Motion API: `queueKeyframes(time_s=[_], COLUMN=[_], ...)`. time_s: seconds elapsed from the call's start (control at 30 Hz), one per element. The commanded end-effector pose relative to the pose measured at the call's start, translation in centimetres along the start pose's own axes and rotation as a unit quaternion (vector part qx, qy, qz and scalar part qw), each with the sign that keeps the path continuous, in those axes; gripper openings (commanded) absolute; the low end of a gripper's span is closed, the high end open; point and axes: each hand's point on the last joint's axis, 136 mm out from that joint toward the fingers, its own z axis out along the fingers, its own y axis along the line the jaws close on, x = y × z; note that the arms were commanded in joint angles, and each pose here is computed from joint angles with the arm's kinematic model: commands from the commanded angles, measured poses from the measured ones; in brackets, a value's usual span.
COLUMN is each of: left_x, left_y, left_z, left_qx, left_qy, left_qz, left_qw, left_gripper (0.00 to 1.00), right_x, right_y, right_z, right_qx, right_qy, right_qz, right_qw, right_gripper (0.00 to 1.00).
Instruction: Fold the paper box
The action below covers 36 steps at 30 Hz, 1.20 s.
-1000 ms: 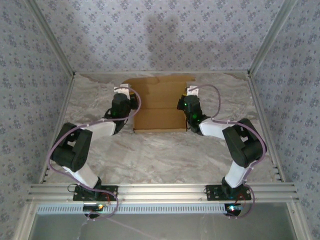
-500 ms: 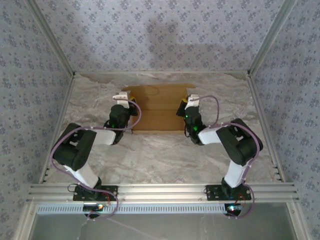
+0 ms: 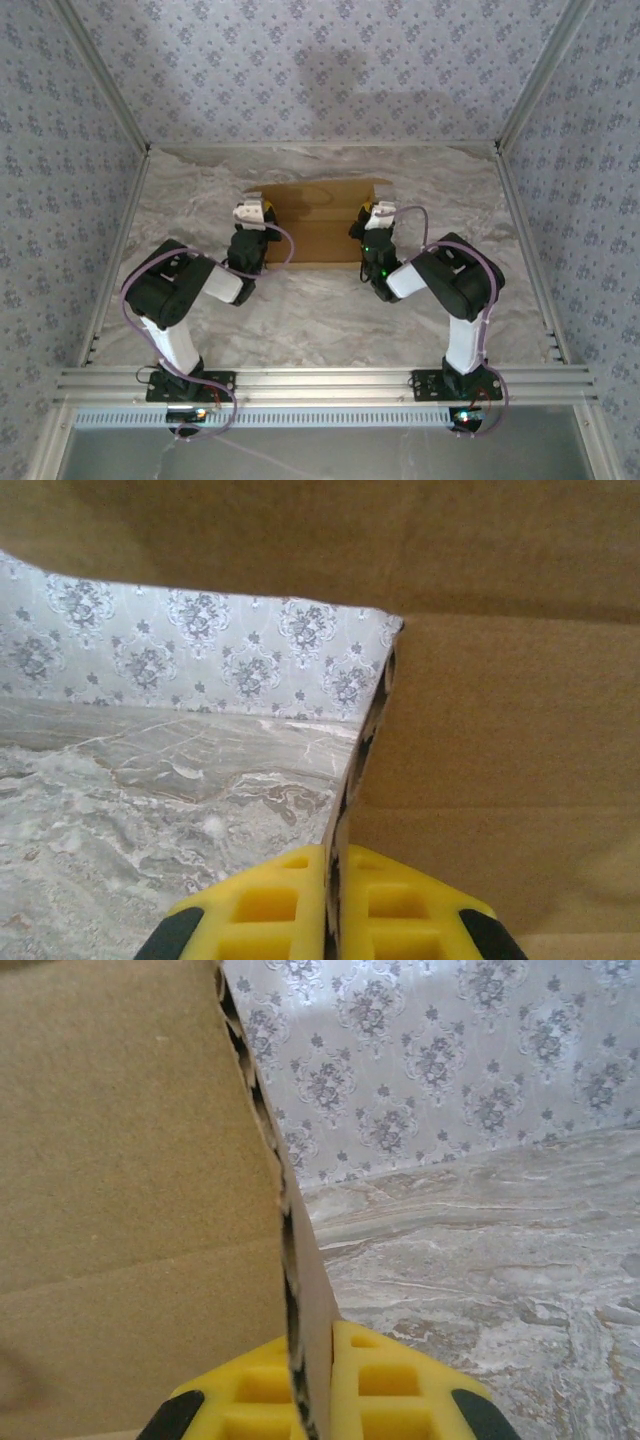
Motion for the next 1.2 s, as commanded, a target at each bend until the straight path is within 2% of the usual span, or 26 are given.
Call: queueKeyframes(time_s=[0.0,0.3,0.67,1.17], left_x=[1.2,4.1,7.1,8.5], left_y=[-3.0,-1.7,-0.3,1.1], left_z=[-1.3,-2.5,-3.8,-4.2], left_qx=[0.051,0.030,0.017,0.008], left_qy=[0.008,0.044,0.084,0.103], left_qz=[0.011,0.011,0.010,0.062], left_qw=[0.999,0.999,0.996,0.993], left_gripper=[0.02,0.02,0.01,0.00], right_x=[3.0,4.9,7.5,3.8], right_y=[3.0,4.9,4.5,3.8], right_z=[-1.4,-3.3,-4.6,-5.2], right_qx=[-0.044,-0.043,-0.035,-0.051], right_qy=[0.030,0.050,0.074,0.057], right_qz=[-0.028,-0.055,-0.059,-0.064], right_qw=[0.998,0.996,0.995,0.995], right_gripper=[0.00,0.02,0.08,0.44])
